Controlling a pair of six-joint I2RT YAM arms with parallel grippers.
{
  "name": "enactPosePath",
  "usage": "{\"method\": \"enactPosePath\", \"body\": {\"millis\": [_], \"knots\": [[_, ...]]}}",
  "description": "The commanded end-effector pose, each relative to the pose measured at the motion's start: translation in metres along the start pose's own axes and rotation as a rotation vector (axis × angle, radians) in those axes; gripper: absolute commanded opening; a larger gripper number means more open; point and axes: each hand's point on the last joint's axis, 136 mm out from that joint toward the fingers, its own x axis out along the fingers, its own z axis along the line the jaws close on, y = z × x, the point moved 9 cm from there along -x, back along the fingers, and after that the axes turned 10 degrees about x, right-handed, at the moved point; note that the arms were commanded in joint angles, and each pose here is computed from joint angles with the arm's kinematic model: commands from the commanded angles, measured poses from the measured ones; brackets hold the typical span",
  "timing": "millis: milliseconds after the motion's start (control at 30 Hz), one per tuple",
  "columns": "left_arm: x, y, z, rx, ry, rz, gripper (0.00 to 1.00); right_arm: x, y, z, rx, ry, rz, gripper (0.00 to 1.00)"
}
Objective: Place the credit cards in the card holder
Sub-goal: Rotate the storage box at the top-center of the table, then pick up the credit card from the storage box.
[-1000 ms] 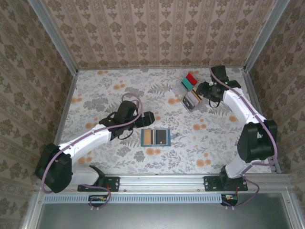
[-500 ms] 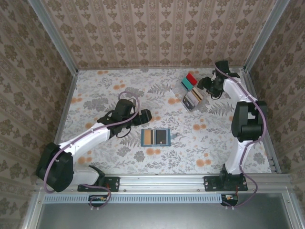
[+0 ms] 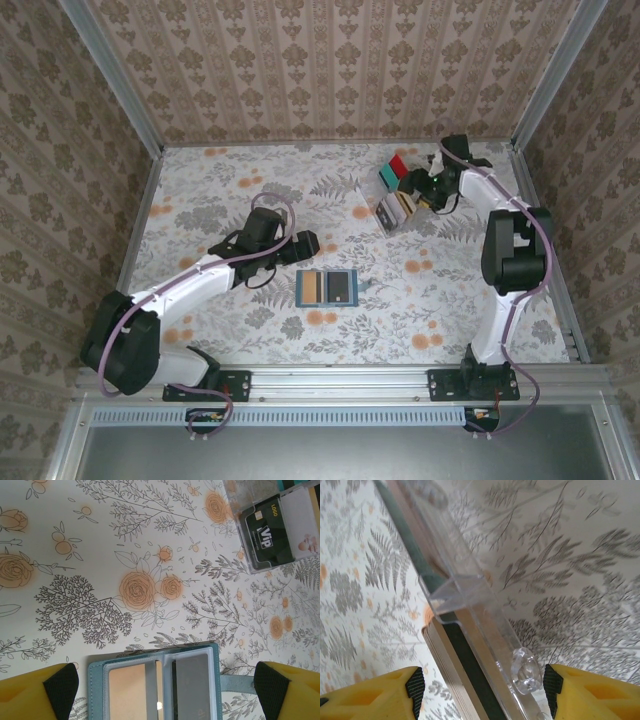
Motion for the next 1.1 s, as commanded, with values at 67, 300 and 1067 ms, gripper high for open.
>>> {"method": "enactPosePath", "body": {"millis": [67, 300, 1067], "knots": [[-0.002, -0.008, -0.003, 0.022, 0.024, -0.017, 0.93, -0.013, 0.030, 0.026, -0.111, -0.028, 0.039, 0.67], [-0.002, -0.007, -0.004, 0.027, 0.031, -0.014, 0.93, -0.019, 0.039, 0.032, -0.237, 0.355, -0.074, 0.67], [-0.002, -0.005, 0.000, 0.019, 0.036, -0.007, 0.93, -0.009, 0.062, 0.078, -0.506, 0.584, -0.132, 0.48]]}}
